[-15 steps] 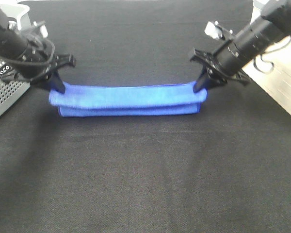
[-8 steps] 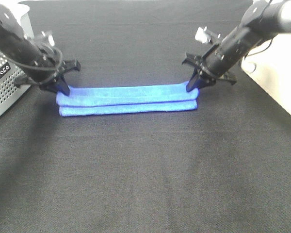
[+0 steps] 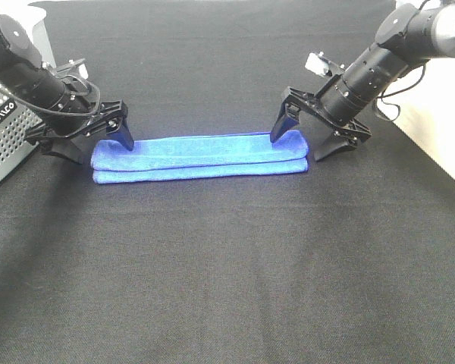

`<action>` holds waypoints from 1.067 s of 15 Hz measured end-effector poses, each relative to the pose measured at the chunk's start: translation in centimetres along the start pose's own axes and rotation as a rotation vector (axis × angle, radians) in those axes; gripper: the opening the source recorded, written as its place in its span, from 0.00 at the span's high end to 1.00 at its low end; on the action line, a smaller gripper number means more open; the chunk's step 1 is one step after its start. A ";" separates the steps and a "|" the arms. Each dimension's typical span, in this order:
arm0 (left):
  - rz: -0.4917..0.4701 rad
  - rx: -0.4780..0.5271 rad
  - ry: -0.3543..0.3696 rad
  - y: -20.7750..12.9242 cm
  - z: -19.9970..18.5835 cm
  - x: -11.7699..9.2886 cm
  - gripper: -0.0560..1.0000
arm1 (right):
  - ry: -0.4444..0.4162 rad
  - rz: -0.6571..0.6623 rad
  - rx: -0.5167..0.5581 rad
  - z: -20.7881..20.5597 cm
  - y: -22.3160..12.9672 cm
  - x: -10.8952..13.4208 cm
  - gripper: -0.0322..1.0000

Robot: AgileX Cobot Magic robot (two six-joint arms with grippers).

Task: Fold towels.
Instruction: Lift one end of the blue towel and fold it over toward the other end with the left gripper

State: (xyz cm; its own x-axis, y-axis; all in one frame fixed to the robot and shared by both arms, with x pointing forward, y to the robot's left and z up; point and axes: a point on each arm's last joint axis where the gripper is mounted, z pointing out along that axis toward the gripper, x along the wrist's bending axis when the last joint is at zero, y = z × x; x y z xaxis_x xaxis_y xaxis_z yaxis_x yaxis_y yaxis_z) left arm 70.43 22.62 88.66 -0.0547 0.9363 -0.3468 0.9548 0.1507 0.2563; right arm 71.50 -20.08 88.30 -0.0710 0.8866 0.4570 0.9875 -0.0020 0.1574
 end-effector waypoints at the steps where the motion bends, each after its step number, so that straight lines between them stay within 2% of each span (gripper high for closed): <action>1: -0.007 -0.001 -0.006 0.0 0.0 0.0 0.11 | 0.001 0.000 0.005 0.0 0.0 0.0 0.08; 4: -0.047 0.009 -0.034 -0.2 1.0 -0.1 0.12 | 0.001 0.000 0.005 0.0 0.0 0.0 0.08; 5: -0.041 0.006 -0.035 -0.2 1.2 -0.4 0.16 | 0.001 -0.001 0.003 0.0 0.0 0.0 0.08; 6: -0.037 0.001 -0.037 -0.3 1.5 -0.7 0.28 | 0.001 -0.001 0.002 -0.1 0.0 0.0 0.08; 7: -0.037 0.001 -0.037 -0.3 1.5 -0.7 0.28 | 0.001 -0.001 0.002 -0.1 0.0 0.0 0.08; 9: -0.039 0.012 -0.039 -0.6 2.0 -0.8 0.60 | 0.002 -0.001 0.003 -0.1 0.0 0.0 0.08; 10: -0.041 0.015 -0.039 -0.6 2.2 -0.9 0.79 | 0.002 -0.001 0.004 -0.1 0.0 0.1 0.08; 11: -0.035 0.017 -0.034 -0.7 2.2 -0.8 0.88 | 0.002 -0.001 0.006 -0.1 0.0 0.1 0.08; 13: -0.013 0.024 -0.012 -0.7 2.0 -0.8 0.88 | 0.001 -0.005 0.011 -0.1 -0.1 0.1 0.08; 16: 0.056 0.028 0.133 0.0 -2.4 -0.4 0.88 | -0.003 -0.029 -0.016 -1.8 0.2 0.9 0.08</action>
State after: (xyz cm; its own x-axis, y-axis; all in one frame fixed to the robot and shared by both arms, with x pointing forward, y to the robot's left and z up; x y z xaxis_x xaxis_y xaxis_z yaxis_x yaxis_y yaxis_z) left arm 69.78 23.05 90.96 -0.0373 0.9772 -0.2092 0.9650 0.0896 0.2463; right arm 71.36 -20.14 90.29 -0.0986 0.8879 0.4494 0.9828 0.0160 0.1841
